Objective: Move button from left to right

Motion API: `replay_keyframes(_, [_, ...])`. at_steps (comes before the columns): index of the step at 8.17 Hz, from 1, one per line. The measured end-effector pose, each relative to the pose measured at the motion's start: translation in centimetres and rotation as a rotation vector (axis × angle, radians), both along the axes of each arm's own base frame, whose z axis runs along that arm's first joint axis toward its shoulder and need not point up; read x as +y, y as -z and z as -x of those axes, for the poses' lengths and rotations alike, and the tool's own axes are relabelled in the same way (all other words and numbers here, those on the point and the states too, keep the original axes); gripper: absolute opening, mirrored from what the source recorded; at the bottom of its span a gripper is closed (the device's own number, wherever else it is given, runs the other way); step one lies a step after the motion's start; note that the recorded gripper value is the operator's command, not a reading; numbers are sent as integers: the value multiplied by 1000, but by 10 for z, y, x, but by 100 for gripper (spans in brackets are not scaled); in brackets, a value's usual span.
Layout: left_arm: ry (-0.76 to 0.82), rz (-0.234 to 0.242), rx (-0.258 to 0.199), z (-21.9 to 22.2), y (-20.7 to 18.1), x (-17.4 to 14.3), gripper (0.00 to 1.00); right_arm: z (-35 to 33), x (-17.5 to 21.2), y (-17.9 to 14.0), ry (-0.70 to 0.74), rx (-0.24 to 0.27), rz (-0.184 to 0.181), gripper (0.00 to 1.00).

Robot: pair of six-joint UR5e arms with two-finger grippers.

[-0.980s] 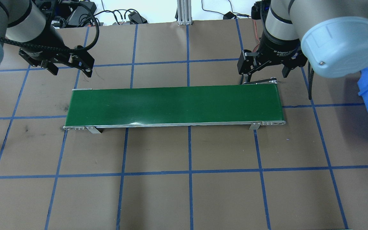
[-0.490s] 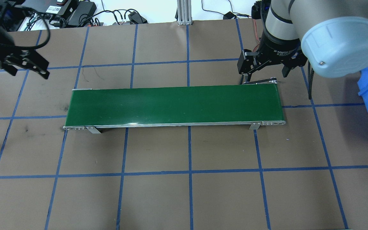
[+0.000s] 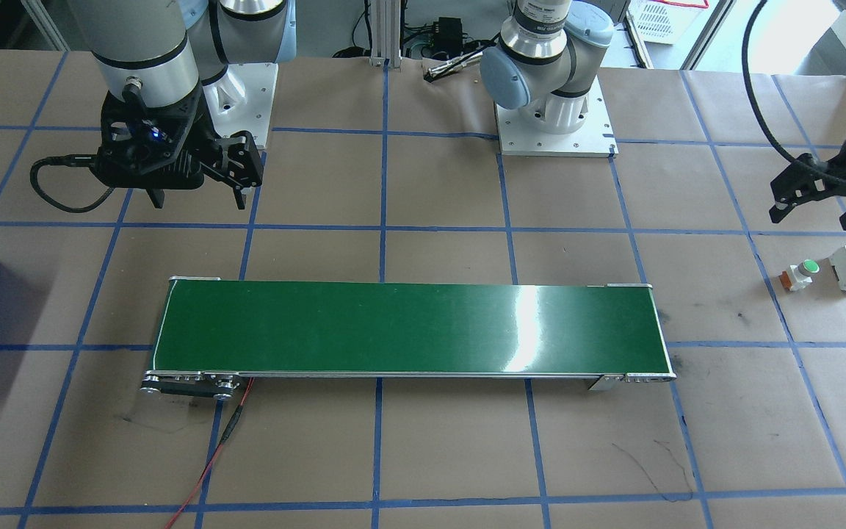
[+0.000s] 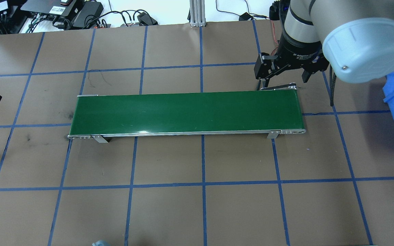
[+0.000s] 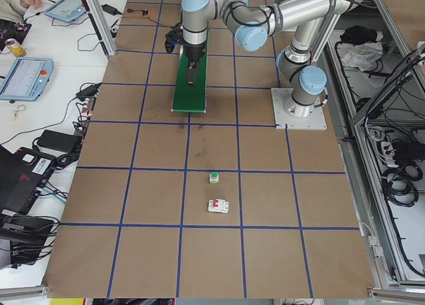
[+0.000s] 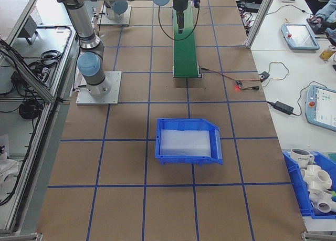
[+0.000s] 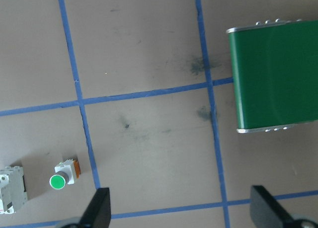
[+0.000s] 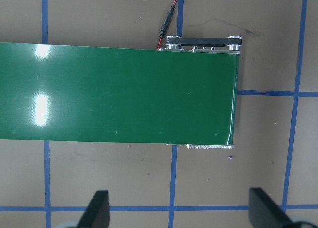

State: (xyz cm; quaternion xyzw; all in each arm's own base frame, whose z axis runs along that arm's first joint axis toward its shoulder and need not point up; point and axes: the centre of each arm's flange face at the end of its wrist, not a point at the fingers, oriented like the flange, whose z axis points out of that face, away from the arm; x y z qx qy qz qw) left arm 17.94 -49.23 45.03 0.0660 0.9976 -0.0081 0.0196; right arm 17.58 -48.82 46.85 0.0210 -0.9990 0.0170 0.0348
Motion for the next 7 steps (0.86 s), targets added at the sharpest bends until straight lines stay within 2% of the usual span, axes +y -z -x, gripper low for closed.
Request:
replay_keyframes(3, [22, -85, 69, -84, 60, 11, 100, 0, 0, 0, 0, 0, 1, 100])
replay_keyframes(4, [8, -111, 79, -110, 81, 15, 100, 0, 0, 0, 0, 0, 1, 100])
replay_keyframes(7, [-10, -162, 27, -171, 146, 11, 100, 0, 0, 0, 0, 0, 1, 100])
